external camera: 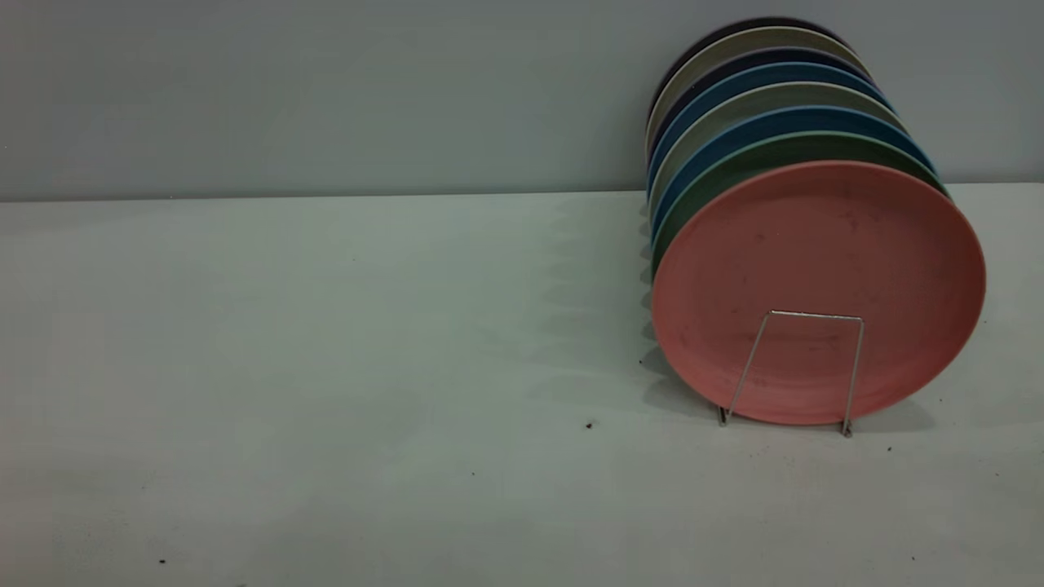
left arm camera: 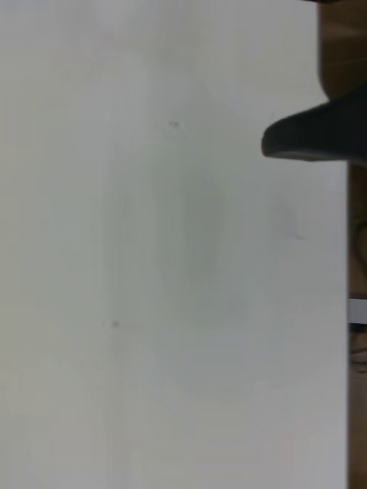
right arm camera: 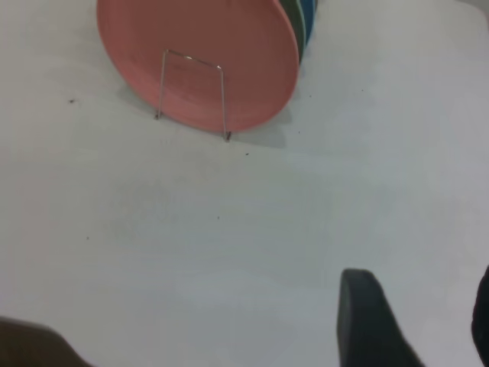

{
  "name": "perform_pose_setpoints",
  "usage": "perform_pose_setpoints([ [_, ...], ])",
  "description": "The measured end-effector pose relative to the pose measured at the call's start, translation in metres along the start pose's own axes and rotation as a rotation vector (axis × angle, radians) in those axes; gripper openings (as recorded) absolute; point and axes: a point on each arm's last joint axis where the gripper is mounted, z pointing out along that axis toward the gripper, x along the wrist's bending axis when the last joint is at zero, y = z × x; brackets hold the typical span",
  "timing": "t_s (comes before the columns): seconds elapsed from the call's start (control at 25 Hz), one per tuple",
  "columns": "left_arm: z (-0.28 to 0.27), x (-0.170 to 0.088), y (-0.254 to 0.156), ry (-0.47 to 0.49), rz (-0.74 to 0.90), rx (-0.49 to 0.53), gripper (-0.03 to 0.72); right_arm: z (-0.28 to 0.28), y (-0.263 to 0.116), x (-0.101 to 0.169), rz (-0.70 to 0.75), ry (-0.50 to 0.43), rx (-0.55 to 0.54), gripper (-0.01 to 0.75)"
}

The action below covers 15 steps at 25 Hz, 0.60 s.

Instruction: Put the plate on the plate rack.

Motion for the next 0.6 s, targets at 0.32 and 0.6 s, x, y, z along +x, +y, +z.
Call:
perform_pose_setpoints([
  [0.32, -0.0051, -0.0001, -0.0062, 0.001, 0.001, -0.046, 0.445, 0.0000, 0.0000, 0.0000, 0.000, 0.000, 0.000, 0.350],
  [0.6, -0.0051, -0.0001, -0.0062, 0.001, 0.001, -0.046, 0.445, 0.0000, 0.0000, 0.0000, 0.000, 0.000, 0.000, 0.350],
])
